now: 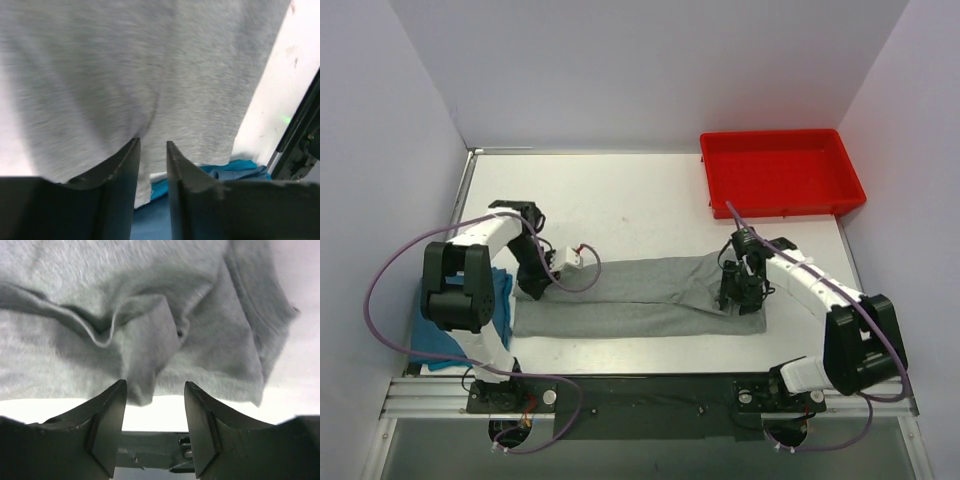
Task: Fold and stack the t-shirts
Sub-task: Fold the other side of the tshirt into a rectangle
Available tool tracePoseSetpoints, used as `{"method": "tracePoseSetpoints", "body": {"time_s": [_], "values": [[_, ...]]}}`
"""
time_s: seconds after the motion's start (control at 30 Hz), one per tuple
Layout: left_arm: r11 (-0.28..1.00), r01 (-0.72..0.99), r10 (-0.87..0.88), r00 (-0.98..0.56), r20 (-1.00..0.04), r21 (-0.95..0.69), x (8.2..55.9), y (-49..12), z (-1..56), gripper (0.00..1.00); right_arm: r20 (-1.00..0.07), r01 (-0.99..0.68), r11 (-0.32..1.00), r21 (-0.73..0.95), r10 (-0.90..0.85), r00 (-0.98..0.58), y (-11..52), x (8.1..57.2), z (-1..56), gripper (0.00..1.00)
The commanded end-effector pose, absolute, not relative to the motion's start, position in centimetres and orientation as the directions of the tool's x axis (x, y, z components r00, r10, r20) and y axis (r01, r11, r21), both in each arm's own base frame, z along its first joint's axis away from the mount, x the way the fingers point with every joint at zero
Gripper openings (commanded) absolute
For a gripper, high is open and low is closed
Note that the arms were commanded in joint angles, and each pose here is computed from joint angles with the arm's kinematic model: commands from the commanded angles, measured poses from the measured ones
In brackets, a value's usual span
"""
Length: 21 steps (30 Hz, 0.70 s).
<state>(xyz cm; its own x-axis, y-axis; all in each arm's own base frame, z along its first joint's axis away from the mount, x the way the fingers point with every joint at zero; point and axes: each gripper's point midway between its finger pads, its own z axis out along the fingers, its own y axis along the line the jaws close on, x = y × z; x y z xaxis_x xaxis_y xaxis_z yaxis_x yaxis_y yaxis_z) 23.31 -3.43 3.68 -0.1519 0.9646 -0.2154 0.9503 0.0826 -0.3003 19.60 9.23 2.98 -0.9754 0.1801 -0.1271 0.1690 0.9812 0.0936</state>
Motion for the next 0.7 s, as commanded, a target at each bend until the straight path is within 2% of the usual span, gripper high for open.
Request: {"method": "tracePoseSetpoints", "body": {"time_s": [0.0,0.03,0.1,0.13,0.17,0.2,0.23,0.27,0.3,0.33,0.37,0.4,0.43,0.53,0.67], "values": [[0.073,0.984,0.896,-0.135,-0.422,-0.161,28.5,-7.9,9.6,0.43,-0.187,0.249,0.96,0.128,0.27,-0.944,7.3,18.5,7.1,0.47],[0.056,0.991,0.885,-0.105,-0.453,-0.121,29.5,-9.3,11.3,0.48,-0.207,0.246,0.953,0.178,0.28,-0.937,7.6,18.9,8.0,0.48],[0.034,0.994,0.832,-0.086,-0.548,-0.104,30.4,-13.5,14.0,0.51,-0.275,0.255,0.936,0.242,0.318,-0.907,7.1,20.3,9.7,0.47],[0.066,0.99,0.816,-0.126,-0.564,-0.126,30.6,-15.1,14.3,0.52,-0.3,0.266,0.931,0.251,0.336,-0.892,6.6,21.1,10.1,0.46],[0.029,0.993,0.791,-0.094,-0.605,-0.115,30.5,-17.9,15.5,0.52,-0.322,0.256,0.935,0.246,0.328,-0.888,6.4,21.7,10.3,0.42],[0.07,0.987,0.773,-0.146,-0.618,-0.145,30.7,-20.0,15.5,0.52,-0.323,0.251,0.937,0.243,0.322,-0.89,6.4,22.5,9.8,0.39],[0.028,0.987,0.755,-0.126,-0.644,-0.161,29.6,-23.3,16.0,0.52,-0.304,0.248,0.937,0.244,0.317,-0.898,6.6,23.2,9.3,0.36],[0.084,0.977,0.728,-0.194,-0.658,-0.195,30.0,-25.4,16.0,0.52,-0.303,0.237,0.938,0.253,0.309,-0.901,6.9,23.8,9.3,0.34],[0.06,0.982,0.696,-0.168,-0.698,-0.176,29.8,-28.7,16.5,0.52,-0.291,0.23,0.936,0.267,0.306,-0.906,7.3,24.6,8.7,0.32],[0.112,0.967,0.675,-0.244,-0.697,-0.23,29.6,-30.4,16.3,0.52,-0.292,0.227,0.934,0.275,0.306,-0.906,7.5,25.0,8.4,0.31],[0.097,0.97,0.641,-0.231,-0.732,-0.221,29.4,-33.2,16.6,0.52,-0.302,0.215,0.932,0.291,0.303,-0.904,7.9,25.8,8.1,0.3],[0.145,0.949,0.614,-0.308,-0.727,-0.279,29.4,-34.5,16.4,0.54,-0.308,0.204,0.932,0.299,0.297,-0.904,8.0,26.2,8.0,0.3],[0.127,0.953,0.597,-0.295,-0.746,-0.276,29.1,-36.7,16.1,0.55,-0.312,0.2,0.934,0.296,0.292,-0.904,8.0,26.7,7.6,0.3],[0.173,0.919,0.574,-0.386,-0.722,-0.354,28.3,-40.3,15.1,0.61,-0.296,0.191,0.945,0.265,0.268,-0.917,7.7,27.1,6.3,0.31],[0.202,0.908,0.609,-0.411,-0.678,-0.368,26.6,-43.2,12.0,0.61,-0.278,0.181,0.952,0.247,0.248,-0.928,7.6,27.5,4.8,0.31]]}}
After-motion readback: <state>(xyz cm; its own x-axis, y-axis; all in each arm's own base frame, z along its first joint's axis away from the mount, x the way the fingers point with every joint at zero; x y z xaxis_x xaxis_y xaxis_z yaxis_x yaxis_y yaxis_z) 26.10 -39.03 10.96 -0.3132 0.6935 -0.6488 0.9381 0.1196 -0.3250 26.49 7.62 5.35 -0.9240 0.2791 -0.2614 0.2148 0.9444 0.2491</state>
